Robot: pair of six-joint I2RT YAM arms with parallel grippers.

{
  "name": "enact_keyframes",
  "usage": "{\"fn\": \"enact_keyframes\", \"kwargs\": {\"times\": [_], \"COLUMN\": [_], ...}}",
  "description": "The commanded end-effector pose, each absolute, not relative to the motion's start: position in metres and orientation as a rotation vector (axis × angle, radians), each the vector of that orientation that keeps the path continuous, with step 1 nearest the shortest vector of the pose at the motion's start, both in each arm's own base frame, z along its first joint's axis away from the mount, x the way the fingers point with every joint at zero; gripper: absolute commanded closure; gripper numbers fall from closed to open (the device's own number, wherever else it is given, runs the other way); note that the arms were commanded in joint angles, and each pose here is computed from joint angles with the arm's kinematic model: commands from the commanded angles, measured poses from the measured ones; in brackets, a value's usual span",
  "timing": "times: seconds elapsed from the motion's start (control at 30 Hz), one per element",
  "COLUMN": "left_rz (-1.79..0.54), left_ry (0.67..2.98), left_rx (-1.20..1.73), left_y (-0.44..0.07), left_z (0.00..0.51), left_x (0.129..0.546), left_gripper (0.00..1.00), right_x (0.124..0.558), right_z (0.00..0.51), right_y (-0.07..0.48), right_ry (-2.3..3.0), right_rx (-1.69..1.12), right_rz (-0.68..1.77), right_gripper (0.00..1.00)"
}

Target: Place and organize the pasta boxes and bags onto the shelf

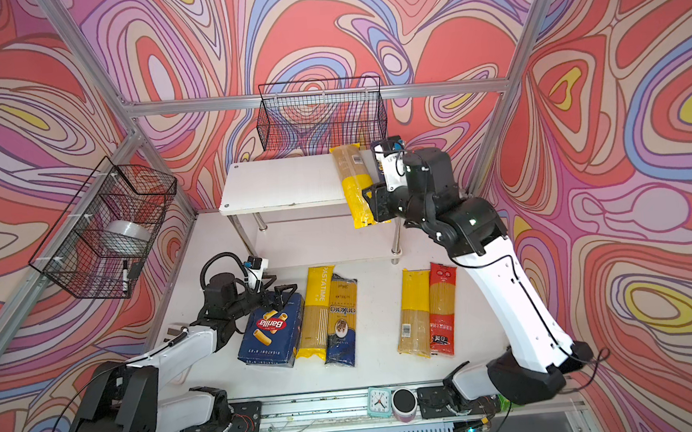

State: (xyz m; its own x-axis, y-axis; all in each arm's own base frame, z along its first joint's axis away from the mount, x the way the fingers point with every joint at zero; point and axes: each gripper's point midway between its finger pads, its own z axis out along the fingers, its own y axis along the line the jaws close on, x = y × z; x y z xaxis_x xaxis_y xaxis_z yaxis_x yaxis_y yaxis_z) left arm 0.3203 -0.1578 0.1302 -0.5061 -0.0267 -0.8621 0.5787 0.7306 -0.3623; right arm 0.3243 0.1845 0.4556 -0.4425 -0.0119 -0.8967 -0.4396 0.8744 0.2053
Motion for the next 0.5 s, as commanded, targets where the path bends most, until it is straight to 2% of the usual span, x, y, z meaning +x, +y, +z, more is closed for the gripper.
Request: {"fn": "enact_keyframes", "kwargs": {"times": [0.0, 0.3, 0.47], "left_rz": [-0.814, -0.823, -0.832], "left_ry": [1.966, 1.968, 1.967], "left_rx": [0.441, 0.447, 0.447], "left_y": [-0.163, -0.164, -0.165], "left_z": [0.136, 0.135, 0.135], "left_x": [0.322, 0.322, 0.322], "left_gripper": [0.00, 0.00, 0.00], "right_x": [0.309, 0.293, 0.302], "right_z": [0.431, 0.402, 0.389], "right_y": [0.192, 0.197, 0.197], "right_ry": [2.067, 2.106, 2.111], "right_rx": [-0.359, -0.394, -0.376], "right_rz": [0.600, 0.672, 0.641], "right_gripper": [0.64, 0.69, 0.71]}}
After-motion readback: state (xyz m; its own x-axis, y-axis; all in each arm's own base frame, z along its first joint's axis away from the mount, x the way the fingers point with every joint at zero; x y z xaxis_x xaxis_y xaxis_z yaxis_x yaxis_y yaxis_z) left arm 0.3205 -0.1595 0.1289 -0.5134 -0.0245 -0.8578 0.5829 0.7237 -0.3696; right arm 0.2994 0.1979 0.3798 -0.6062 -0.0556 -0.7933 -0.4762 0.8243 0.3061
